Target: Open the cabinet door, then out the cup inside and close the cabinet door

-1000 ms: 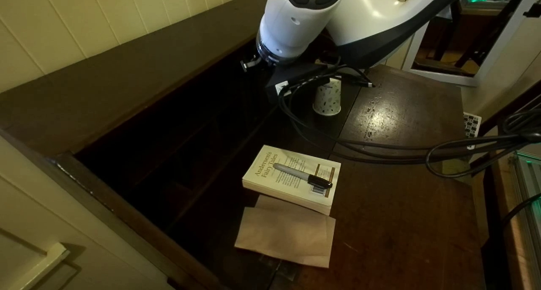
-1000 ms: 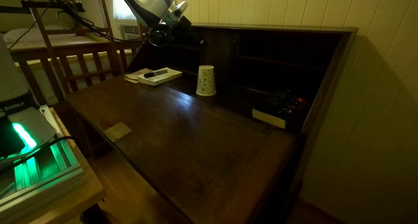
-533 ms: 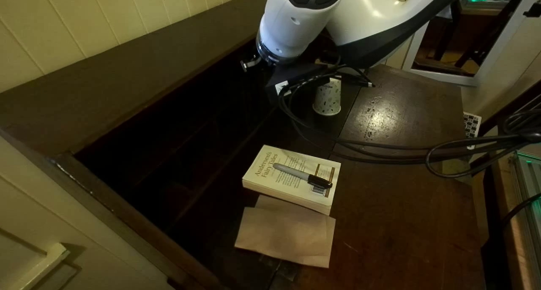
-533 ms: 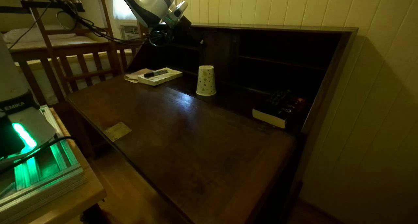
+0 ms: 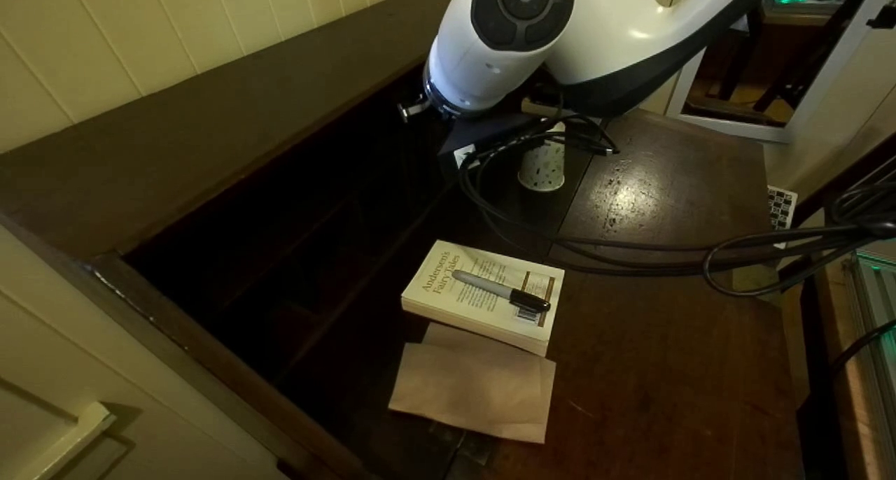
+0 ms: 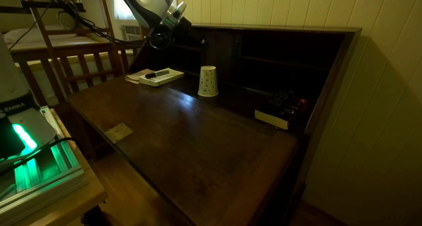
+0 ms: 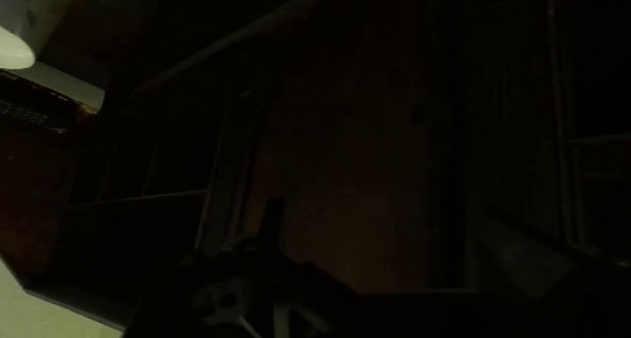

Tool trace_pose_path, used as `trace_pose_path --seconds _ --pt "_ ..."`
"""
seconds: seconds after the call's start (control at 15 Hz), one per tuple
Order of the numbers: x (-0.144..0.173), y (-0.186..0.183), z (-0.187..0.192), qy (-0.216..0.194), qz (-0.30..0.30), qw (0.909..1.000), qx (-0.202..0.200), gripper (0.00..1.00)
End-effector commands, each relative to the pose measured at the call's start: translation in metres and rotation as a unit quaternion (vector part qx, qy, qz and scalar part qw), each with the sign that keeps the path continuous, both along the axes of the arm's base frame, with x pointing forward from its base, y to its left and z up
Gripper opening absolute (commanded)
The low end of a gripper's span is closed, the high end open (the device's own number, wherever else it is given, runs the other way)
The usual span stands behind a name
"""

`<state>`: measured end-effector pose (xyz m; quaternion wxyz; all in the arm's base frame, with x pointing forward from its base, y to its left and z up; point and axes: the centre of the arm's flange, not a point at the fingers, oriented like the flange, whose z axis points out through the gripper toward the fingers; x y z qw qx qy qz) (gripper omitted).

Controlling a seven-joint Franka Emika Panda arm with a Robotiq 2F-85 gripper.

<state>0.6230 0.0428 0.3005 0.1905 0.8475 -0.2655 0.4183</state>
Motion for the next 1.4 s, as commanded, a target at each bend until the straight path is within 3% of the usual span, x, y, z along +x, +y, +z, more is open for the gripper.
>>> trace_pose_path --seconds 0.0,1.07,1.33 --pt "0.003 0.003 -0.004 -0.037 -0.003 0.9993 -0.001 1.0" --pt "0.004 0.0 -0.027 -0.102 -0.007 0.9942 0.036 1.0" --pt "0.003 -0.003 -0.025 -0.103 -0.022 0.9944 0.015 1.0"
